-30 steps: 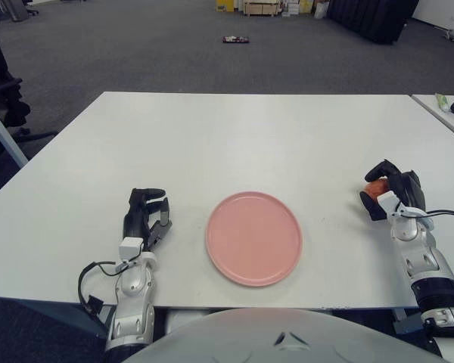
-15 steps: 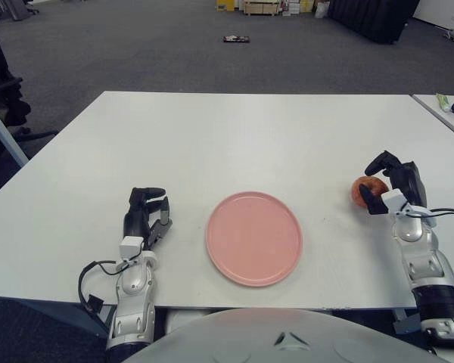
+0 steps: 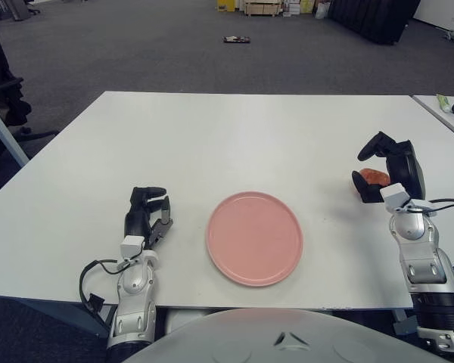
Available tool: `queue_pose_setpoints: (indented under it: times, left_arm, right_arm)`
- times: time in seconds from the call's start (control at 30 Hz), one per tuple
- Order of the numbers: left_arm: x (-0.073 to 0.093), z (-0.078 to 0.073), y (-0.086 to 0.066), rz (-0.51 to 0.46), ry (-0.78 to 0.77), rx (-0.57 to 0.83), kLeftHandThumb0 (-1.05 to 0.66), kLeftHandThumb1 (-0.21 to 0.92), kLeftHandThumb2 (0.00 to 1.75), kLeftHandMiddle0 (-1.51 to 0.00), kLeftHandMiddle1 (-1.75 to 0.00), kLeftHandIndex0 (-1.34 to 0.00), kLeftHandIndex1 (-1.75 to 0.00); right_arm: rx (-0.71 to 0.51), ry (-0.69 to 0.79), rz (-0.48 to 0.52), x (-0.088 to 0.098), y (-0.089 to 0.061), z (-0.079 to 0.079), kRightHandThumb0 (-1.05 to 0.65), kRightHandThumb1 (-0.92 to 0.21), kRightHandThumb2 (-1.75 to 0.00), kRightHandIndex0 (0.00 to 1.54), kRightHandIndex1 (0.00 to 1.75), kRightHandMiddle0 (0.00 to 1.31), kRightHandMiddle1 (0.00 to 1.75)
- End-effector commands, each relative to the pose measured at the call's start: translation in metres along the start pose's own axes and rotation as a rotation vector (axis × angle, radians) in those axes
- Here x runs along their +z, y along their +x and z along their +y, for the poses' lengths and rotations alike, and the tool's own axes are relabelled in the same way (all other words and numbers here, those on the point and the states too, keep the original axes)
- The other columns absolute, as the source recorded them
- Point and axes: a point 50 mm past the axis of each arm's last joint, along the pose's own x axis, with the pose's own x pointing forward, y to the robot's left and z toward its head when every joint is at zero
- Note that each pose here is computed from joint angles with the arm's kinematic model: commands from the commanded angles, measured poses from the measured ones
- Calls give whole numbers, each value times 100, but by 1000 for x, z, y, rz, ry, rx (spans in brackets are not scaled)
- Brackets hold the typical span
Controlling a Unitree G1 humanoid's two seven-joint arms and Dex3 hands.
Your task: Put the apple into the plate.
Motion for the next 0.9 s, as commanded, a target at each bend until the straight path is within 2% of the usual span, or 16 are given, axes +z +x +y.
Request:
queue_pose_setpoints:
  times: [0.0,0.3,0.5,0.57,0.6,0.63,0.67,0.7,0.73,0.77,0.87]
  left_arm:
    - [-7,-3,0,49,3,0,-35,88,59,-37,-158,-22,-175]
    - [-7,-4,-1,43,5,-3,-35,90,56,-36,-159,-21,-175]
    - [-6,-4,-1,42,6,2,-35,89,57,-37,-158,-21,-175]
    - [-7,-4,-1,45,6,3,-35,87,60,-40,-156,-22,-175]
    - [-7,-4,-1,47,6,4,-35,87,60,-40,-156,-22,-175]
    - [-7,-4,-1,45,4,3,-35,86,61,-40,-156,-23,-175]
    - [-7,-4,-1,44,2,2,-35,86,62,-40,-156,-23,-175]
    - [-7,-3,-2,43,1,1,-35,86,62,-40,-156,-23,-175]
    - [-7,-3,-2,42,0,1,-35,85,63,-41,-156,-23,-175]
    - [-8,-3,-2,41,-1,0,-35,85,63,-41,-156,-23,-175]
    - [-8,-3,-2,38,-3,-1,-35,85,63,-41,-155,-23,-175]
  right_arm:
    - [13,12,-76,15,-1,0,0,-2,-163,88,165,60,175]
    - [44,15,-147,28,1,-2,0,-1,-164,88,165,60,175]
    - [57,19,-153,30,3,-1,0,-5,-161,85,168,58,173]
    - [76,15,-128,24,5,-1,0,-26,-137,60,172,48,174]
    - [84,12,-114,20,6,-1,7,-34,-127,55,172,39,170]
    - [96,2,-90,12,5,-2,17,-49,-108,45,173,25,163]
    - [104,-5,-74,6,5,-3,-8,-44,-104,29,159,16,146]
    - [112,-17,-58,2,5,-4,-17,-41,-105,23,154,13,140]
    - [116,-25,-49,-1,5,-5,-34,-39,-103,15,140,8,125]
    - [122,-39,-39,-1,5,-5,-45,-38,-102,9,130,5,116]
    - [133,-64,-23,-2,5,-5,-62,-39,-95,4,102,2,89]
